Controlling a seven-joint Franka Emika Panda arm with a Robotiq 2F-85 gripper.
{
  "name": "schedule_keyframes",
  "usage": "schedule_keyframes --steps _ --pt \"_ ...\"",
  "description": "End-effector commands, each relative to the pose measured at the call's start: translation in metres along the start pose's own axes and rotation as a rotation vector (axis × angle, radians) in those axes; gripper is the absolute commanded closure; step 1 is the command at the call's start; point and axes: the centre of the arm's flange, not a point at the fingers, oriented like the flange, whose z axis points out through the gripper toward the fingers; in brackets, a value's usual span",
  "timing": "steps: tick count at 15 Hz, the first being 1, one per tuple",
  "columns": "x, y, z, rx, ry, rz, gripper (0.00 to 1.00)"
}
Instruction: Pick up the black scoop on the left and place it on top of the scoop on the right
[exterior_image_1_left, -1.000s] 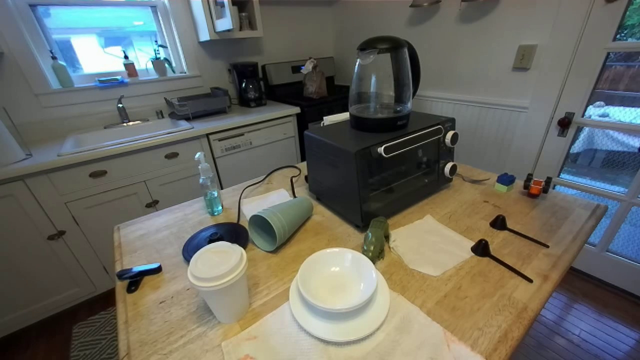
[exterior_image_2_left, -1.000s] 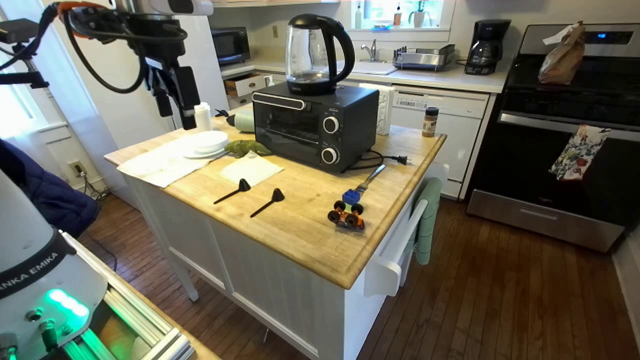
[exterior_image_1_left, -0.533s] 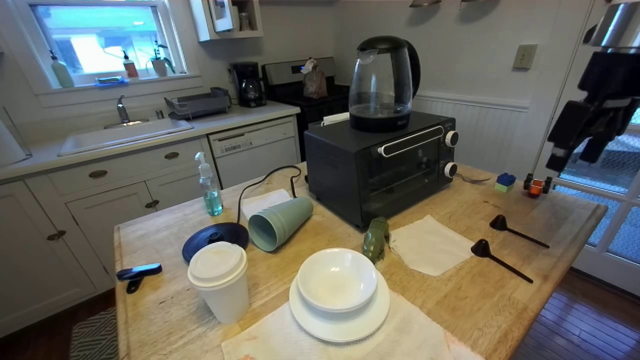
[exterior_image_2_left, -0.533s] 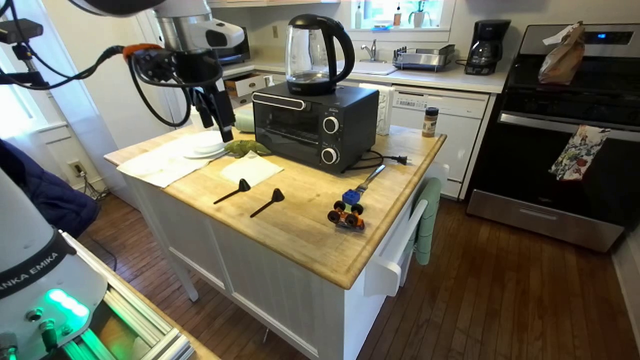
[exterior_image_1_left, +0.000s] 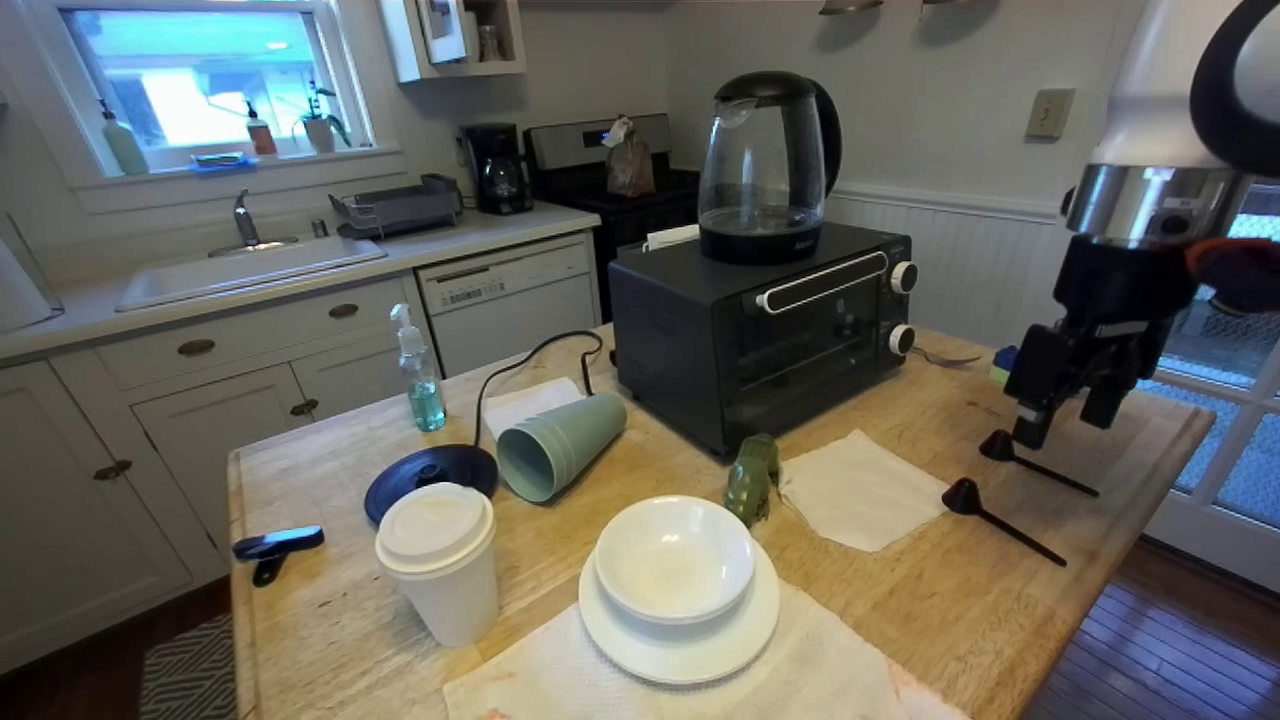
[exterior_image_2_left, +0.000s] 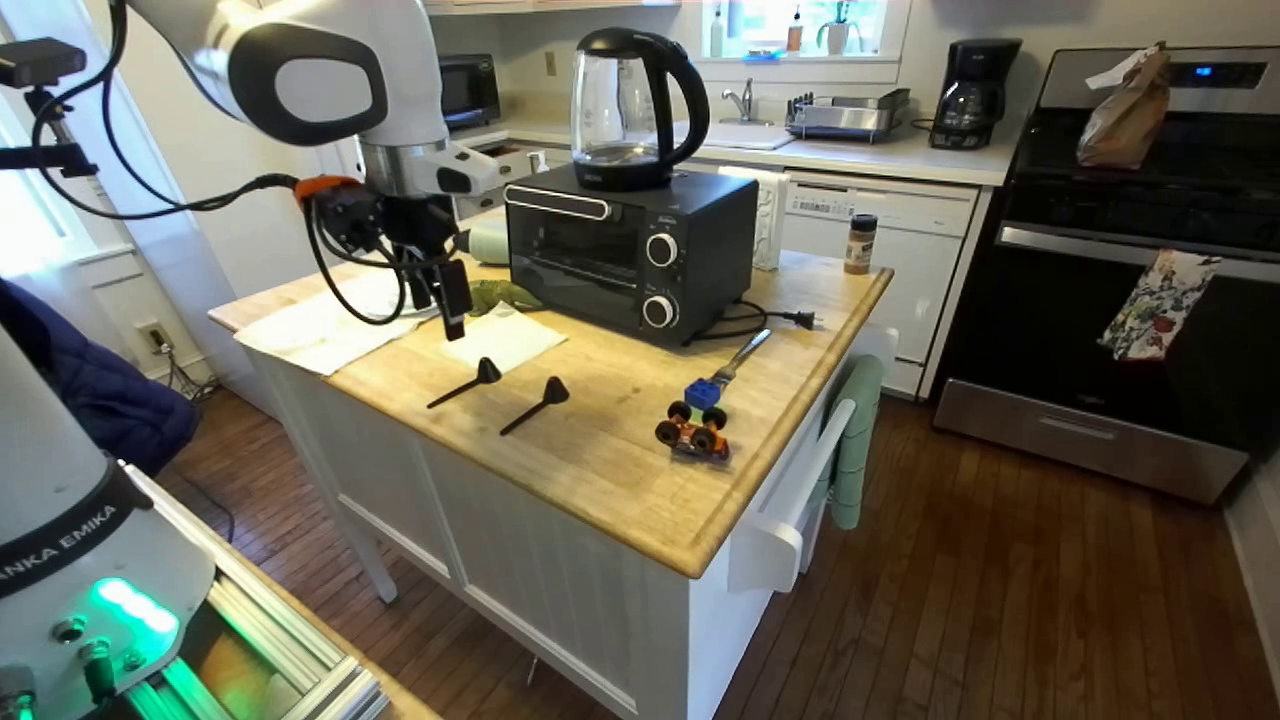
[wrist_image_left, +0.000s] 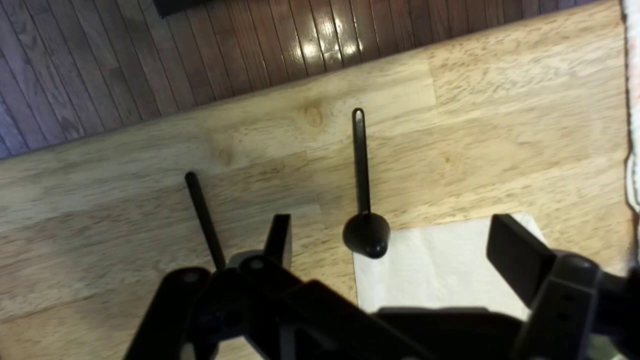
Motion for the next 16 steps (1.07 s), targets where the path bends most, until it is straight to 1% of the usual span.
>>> schedule_keyframes --steps 1,3,6,7,8,11,13,16 --pt "0.000 -0.002 0.009 -0.006 -0.013 -0.005 0.00" --pt "0.000 -0.002 0.019 -0.013 -0.028 -0.008 0.00" --pt "0.001 -0.002 0.020 -0.014 -0.028 -0.007 0.00" --pt "-0.002 -0.007 0.031 -0.017 -0.048 -0.016 0.00" --pt "-0.003 -0.011 0.036 -0.029 -0.050 -0.015 0.00" --pt "-0.004 -0.023 0.054 -0.047 -0.018 -0.022 0.00" --pt "-0.004 -0.028 0.063 -0.044 0.005 -0.039 0.00" --pt "-0.004 -0.030 0.076 -0.046 0.008 -0.037 0.00"
